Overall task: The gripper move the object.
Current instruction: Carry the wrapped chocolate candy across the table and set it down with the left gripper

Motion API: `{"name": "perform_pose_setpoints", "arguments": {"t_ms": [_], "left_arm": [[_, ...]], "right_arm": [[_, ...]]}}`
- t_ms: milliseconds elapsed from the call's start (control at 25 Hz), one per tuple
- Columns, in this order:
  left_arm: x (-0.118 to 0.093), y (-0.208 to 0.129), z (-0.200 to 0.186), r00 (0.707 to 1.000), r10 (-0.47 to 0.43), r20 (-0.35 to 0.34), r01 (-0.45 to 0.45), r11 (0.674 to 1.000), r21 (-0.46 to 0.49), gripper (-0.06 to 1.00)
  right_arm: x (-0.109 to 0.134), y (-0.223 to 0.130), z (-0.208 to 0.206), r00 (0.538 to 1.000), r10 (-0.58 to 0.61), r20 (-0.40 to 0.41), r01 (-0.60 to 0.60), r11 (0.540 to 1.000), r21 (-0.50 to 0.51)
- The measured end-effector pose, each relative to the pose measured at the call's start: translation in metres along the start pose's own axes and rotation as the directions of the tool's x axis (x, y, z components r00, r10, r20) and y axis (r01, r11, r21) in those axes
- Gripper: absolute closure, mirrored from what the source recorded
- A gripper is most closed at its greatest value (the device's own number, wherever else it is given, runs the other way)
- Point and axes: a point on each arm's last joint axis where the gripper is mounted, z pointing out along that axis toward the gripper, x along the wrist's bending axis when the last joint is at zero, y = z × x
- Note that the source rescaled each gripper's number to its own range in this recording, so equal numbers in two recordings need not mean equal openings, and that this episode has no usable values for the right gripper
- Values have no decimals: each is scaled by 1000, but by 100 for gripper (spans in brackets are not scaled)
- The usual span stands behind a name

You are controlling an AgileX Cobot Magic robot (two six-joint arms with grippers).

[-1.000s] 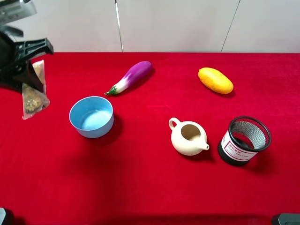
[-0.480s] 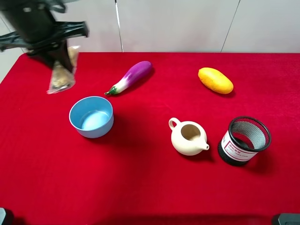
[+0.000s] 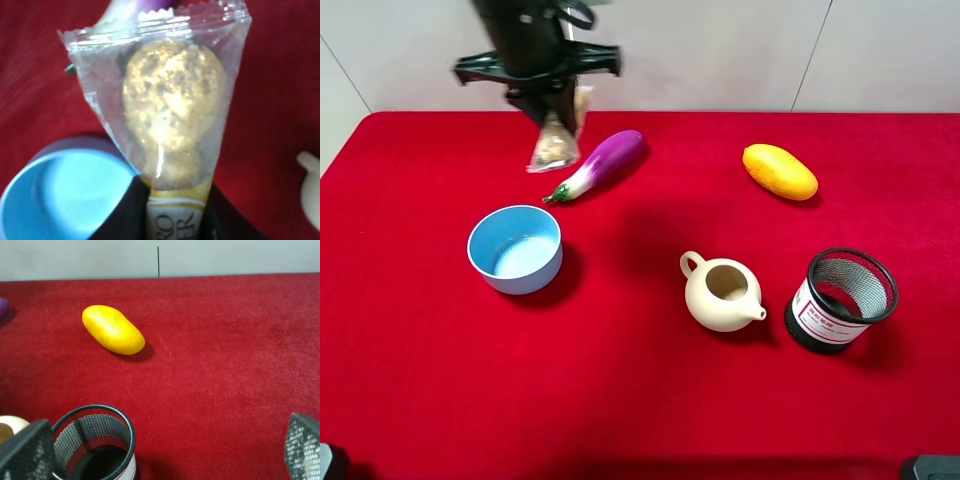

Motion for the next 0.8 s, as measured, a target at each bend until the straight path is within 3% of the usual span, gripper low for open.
{"name": "perform_pose_setpoints", "arguments": {"t_ms": [440,800], "left_arm": [[-64,42,46,991,125,41,-123,991,-53,94],[-88,63,90,984,155,90,-146,984,-100,94]], "right_arm": [[0,0,0,1000,0,0,0,1000,0],[0,0,0,1000,0,0,0,1000,0]]}}
